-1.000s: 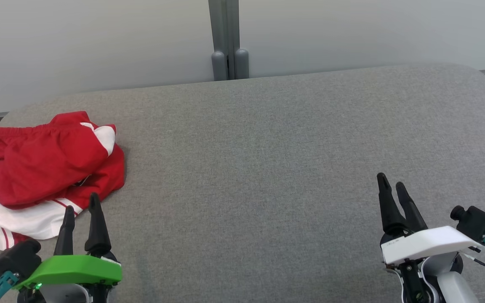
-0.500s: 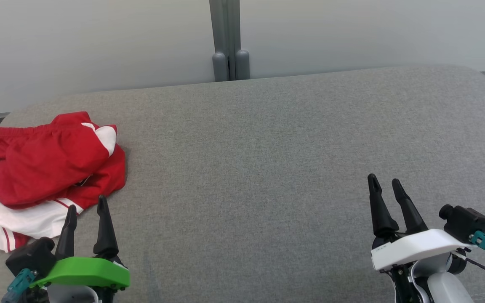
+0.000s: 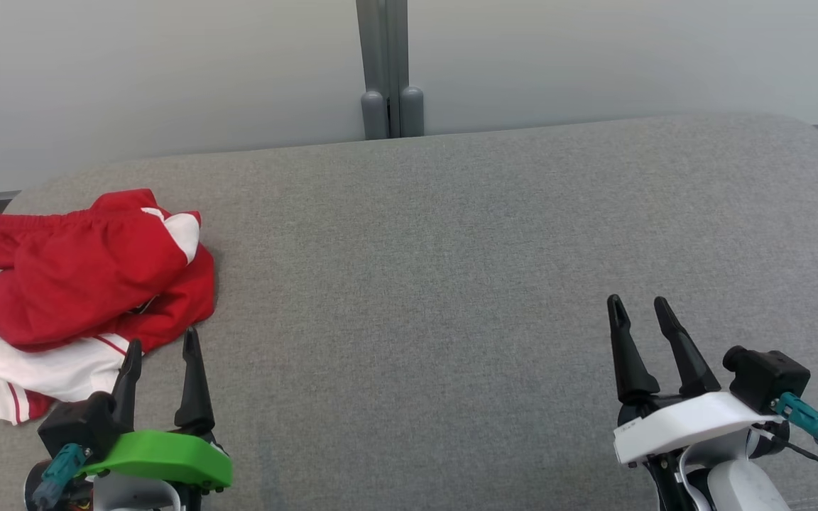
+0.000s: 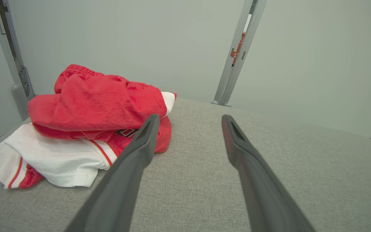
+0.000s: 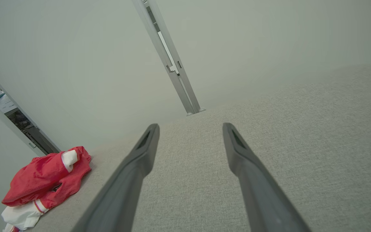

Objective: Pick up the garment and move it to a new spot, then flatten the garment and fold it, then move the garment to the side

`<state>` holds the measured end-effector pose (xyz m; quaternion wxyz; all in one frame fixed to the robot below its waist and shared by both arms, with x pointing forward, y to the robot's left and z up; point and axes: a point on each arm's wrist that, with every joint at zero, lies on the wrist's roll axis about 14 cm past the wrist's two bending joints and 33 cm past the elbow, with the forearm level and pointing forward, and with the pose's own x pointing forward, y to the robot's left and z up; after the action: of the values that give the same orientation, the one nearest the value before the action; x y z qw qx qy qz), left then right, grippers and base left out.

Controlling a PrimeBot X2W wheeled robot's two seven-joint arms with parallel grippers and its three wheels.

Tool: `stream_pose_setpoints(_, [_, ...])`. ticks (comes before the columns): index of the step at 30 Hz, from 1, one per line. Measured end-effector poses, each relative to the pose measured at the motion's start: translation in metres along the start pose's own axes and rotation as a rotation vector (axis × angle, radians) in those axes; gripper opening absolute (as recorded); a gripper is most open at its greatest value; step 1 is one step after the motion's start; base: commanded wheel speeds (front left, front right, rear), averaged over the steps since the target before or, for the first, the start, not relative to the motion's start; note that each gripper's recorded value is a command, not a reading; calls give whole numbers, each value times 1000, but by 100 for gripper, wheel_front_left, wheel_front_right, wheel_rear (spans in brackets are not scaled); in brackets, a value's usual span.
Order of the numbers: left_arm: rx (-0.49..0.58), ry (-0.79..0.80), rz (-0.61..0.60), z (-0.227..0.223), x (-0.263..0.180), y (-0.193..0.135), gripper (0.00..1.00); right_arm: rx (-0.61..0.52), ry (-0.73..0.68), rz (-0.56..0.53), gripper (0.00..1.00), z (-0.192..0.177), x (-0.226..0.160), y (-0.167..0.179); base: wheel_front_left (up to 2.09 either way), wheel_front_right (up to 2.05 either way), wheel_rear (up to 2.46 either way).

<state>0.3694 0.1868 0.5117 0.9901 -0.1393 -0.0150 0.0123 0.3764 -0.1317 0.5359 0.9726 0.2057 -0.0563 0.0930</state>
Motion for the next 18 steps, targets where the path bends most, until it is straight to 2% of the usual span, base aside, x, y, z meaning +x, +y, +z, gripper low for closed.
stream_pose_setpoints(18, [126, 58, -11, -4, -8, -2, 100, -154, 24, 39, 100, -11, -3, 6, 0, 0, 0])
